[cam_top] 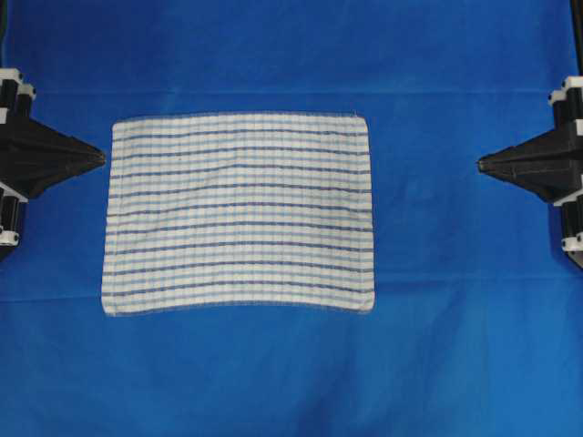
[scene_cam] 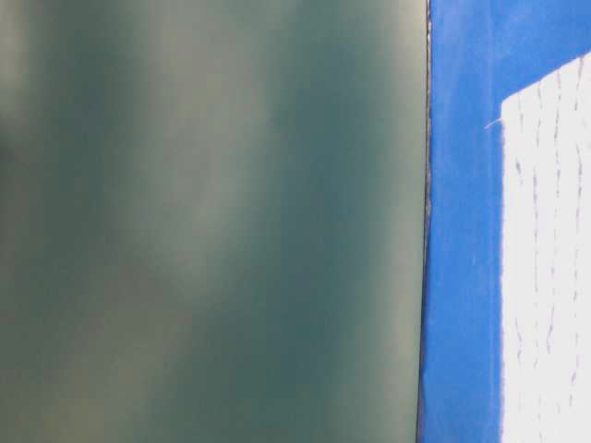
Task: Fold the blue towel.
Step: 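Move both grippers to the far corners of the white striped towel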
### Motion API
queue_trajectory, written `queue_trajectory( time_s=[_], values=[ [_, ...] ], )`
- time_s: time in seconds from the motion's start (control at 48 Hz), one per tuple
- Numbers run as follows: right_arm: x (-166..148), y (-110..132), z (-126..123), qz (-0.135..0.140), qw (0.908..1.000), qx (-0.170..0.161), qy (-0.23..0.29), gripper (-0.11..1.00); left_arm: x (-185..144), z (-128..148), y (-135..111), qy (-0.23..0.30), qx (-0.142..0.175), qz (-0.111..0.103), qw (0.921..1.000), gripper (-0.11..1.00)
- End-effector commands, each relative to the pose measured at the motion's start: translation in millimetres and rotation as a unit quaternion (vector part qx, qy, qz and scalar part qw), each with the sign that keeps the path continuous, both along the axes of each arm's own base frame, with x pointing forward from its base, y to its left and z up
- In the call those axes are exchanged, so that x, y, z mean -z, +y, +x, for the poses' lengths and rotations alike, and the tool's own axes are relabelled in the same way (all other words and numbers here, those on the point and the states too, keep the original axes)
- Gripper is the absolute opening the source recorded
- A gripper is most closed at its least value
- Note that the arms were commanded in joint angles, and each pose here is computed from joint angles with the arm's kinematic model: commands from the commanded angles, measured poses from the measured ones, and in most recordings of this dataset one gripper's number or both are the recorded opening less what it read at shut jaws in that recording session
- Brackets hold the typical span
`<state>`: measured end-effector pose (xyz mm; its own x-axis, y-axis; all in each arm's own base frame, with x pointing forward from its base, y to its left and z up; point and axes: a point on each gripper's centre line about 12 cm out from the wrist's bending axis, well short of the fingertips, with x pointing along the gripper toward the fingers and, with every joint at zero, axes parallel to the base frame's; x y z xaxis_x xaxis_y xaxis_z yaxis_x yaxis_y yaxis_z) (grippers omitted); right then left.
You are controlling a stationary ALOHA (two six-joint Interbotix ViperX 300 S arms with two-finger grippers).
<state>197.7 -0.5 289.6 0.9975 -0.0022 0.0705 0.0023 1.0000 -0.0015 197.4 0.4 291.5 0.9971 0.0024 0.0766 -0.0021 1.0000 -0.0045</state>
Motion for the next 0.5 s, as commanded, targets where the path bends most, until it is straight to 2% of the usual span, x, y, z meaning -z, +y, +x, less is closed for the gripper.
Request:
queue_trajectory(
  time_s=[0.0, 0.229, 0.375, 0.48],
  values=[
    [-11.0, -0.1, 4.0, 0.003, 0.9999, 0.000, -0.012, -0.01, -4.9, 2.1, 0.0, 0.000, -0.001, 0.004, 1.0000, -0.01],
    [-3.4, -5.1, 24.2, 0.010, 0.9993, 0.011, 0.033, 0.00, 3.9, 0.5, 5.6, 0.033, -0.015, 0.000, 0.9993, -0.01],
    [10.9, -21.9, 43.3, 0.022, 0.9962, 0.045, 0.071, 0.00, 20.6, -1.1, 17.2, 0.075, -0.044, -0.009, 0.9962, -0.01],
    [28.6, -37.8, 59.3, 0.040, 0.9906, 0.074, 0.107, 0.00, 32.2, -4.2, 27.5, 0.093, -0.071, -0.014, 0.9931, 0.00]
  ],
)
